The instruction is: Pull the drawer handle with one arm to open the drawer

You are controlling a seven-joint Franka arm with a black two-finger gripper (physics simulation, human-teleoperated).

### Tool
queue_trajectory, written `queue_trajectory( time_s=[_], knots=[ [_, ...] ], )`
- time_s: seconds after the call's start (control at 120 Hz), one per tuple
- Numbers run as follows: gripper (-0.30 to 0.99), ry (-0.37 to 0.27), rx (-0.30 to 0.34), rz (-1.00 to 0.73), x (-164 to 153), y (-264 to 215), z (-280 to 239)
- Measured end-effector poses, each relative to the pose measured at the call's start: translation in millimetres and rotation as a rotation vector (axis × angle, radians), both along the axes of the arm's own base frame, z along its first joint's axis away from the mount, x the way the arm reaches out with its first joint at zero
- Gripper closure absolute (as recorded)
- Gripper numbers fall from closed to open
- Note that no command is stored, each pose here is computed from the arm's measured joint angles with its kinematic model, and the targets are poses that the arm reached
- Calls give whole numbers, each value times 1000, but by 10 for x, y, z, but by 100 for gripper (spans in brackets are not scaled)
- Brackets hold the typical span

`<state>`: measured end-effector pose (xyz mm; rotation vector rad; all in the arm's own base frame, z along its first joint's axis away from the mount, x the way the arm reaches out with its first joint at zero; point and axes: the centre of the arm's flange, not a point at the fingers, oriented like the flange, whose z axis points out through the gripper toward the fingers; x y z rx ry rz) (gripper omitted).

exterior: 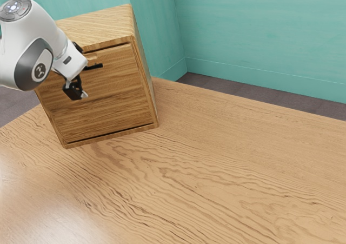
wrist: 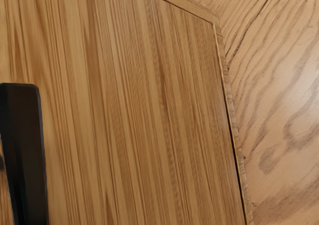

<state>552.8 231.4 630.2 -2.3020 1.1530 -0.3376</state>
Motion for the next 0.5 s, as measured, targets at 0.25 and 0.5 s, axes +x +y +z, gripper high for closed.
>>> queue_trajectory(
  time_s=[0.25,0.5],
  knots=[
    [0,-5,-45,1,-148,-84,-46],
    [7,-25,-72,8,-417,-133,-4]
  ],
)
